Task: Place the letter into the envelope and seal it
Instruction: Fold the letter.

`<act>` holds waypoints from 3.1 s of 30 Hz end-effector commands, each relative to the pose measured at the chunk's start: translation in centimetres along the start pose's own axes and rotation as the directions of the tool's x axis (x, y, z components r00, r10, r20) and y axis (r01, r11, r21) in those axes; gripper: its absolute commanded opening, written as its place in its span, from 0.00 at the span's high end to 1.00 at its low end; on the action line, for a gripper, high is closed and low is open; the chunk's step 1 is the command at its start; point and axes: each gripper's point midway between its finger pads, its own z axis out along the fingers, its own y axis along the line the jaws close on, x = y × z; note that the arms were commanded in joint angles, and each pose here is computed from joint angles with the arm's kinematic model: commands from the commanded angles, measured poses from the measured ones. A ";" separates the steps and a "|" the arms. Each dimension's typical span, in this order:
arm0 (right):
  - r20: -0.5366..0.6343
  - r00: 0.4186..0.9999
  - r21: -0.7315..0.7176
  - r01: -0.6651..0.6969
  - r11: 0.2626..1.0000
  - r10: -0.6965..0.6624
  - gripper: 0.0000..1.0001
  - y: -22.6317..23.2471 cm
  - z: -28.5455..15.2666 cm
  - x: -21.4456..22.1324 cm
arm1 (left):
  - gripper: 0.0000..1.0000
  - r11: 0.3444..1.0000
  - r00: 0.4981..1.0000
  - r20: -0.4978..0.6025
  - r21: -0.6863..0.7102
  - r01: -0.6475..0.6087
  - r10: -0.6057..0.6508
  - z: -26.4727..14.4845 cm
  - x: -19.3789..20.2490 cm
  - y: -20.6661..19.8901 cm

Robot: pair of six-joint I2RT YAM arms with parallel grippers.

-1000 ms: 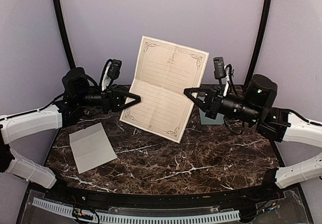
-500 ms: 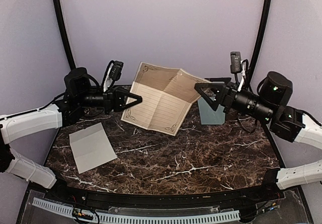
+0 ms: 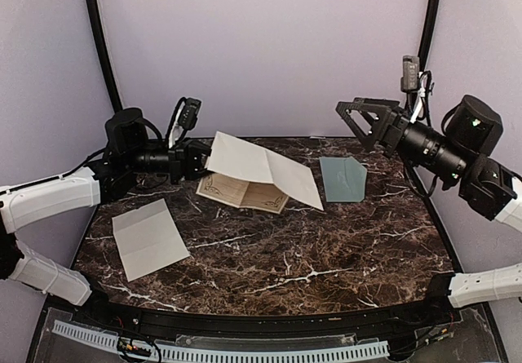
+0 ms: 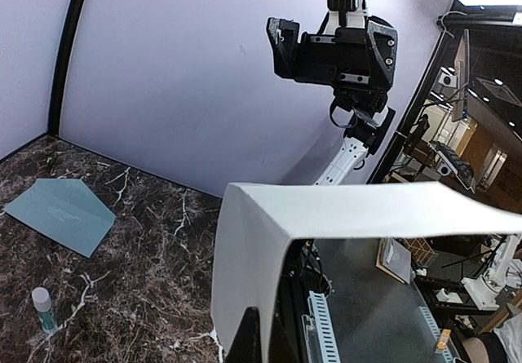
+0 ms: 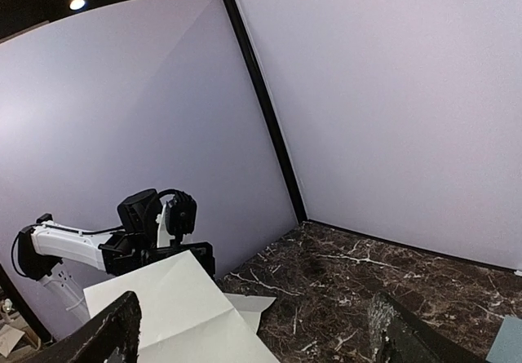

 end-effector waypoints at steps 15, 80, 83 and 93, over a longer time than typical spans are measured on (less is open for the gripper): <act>-0.414 0.906 -0.263 -0.023 0.964 -0.092 0.26 3.6 5.7 10.5 | 1.00 0.993 0.999 -0.047 0.115 -0.019 0.024 0.8 -0.2 -1.8; -0.354 0.934 -0.117 0.005 0.993 -0.047 1.00 2.2 5.6 9.9 | 0.18 0.931 0.952 0.172 -0.311 -0.193 0.255 -4.9 -5.6 -0.9; -0.325 0.945 -0.107 0.004 0.994 -0.039 1.00 2.0 5.8 9.5 | 0.15 0.932 0.951 0.175 -0.308 -0.192 0.254 -4.9 -5.3 -0.9; -0.146 0.989 -0.288 -0.044 0.957 0.001 1.00 5.1 5.6 6.7 | 0.13 0.996 0.990 0.119 -0.047 -0.073 0.078 -1.5 -2.6 -1.5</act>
